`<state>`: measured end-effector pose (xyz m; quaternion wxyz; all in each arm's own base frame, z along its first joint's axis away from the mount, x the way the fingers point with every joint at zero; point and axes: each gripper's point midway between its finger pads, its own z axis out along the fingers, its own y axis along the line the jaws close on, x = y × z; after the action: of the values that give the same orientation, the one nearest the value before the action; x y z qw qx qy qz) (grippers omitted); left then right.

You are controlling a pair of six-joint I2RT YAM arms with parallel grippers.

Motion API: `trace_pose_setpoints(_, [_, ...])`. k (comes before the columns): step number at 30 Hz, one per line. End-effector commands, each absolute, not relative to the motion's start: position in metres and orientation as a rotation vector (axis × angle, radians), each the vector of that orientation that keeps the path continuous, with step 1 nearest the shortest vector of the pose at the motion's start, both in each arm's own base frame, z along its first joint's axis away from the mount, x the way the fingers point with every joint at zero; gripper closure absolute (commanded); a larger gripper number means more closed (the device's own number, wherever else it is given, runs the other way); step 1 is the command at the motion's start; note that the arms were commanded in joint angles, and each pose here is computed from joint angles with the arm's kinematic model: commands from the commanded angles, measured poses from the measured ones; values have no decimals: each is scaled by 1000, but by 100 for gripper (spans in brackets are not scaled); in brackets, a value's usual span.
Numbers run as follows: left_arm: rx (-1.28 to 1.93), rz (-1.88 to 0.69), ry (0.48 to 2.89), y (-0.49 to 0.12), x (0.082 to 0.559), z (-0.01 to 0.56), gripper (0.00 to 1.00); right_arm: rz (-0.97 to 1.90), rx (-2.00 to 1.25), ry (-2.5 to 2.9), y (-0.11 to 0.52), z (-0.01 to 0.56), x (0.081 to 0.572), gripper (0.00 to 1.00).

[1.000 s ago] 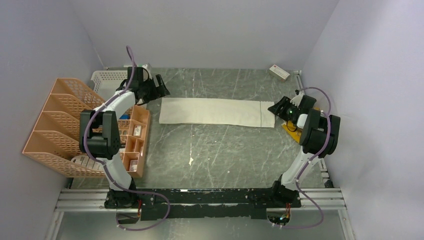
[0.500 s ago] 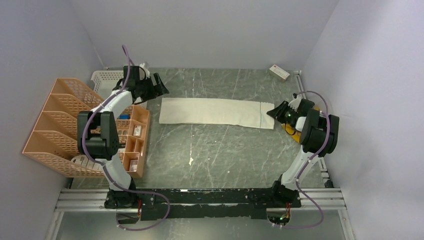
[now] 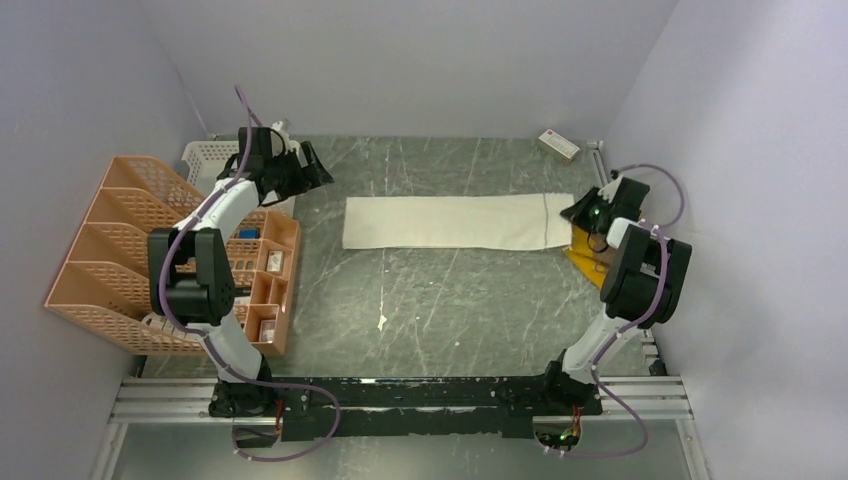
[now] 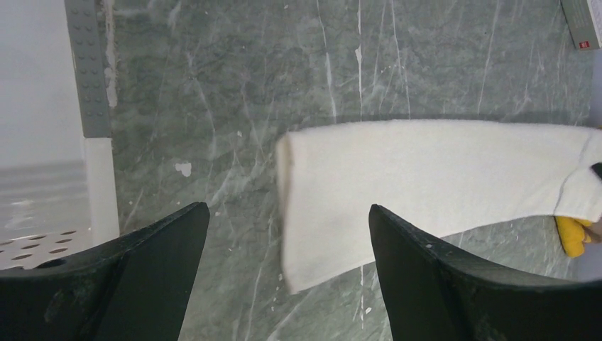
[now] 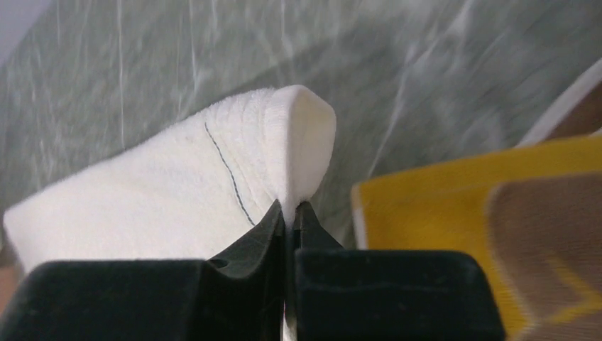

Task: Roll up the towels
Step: Fold the towel at the center of the board.

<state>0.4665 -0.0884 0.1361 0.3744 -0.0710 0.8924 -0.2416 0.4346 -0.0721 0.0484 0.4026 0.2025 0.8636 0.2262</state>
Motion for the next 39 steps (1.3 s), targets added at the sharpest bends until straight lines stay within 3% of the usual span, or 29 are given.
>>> trace_pose_setpoints(1, [-142,-624,2230,-84,468,169,6,211,528,2158,-132,90,447,100])
trace_pose_setpoints(5, [-116,-592,2238,-79,467,169,6,15,529,2137,-152,115,446,100])
trace_pose_setpoints(9, [-111,-603,2236,-80,467,170,6,-107,405,2160,-124,139,455,100])
trace_pose_setpoints(17, [-108,-632,2269,-83,460,172,5,-12,215,2244,18,157,474,100])
trace_pose_setpoints(22, [-101,-620,2339,-80,446,170,2,-50,16,2331,111,139,477,100])
trace_pose_setpoints(30, [-145,-697,2260,-67,428,186,1,178,-277,2372,268,102,464,100])
trace_pose_setpoints(39, [-99,-766,2289,-72,408,178,1,263,-441,2425,359,51,457,100])
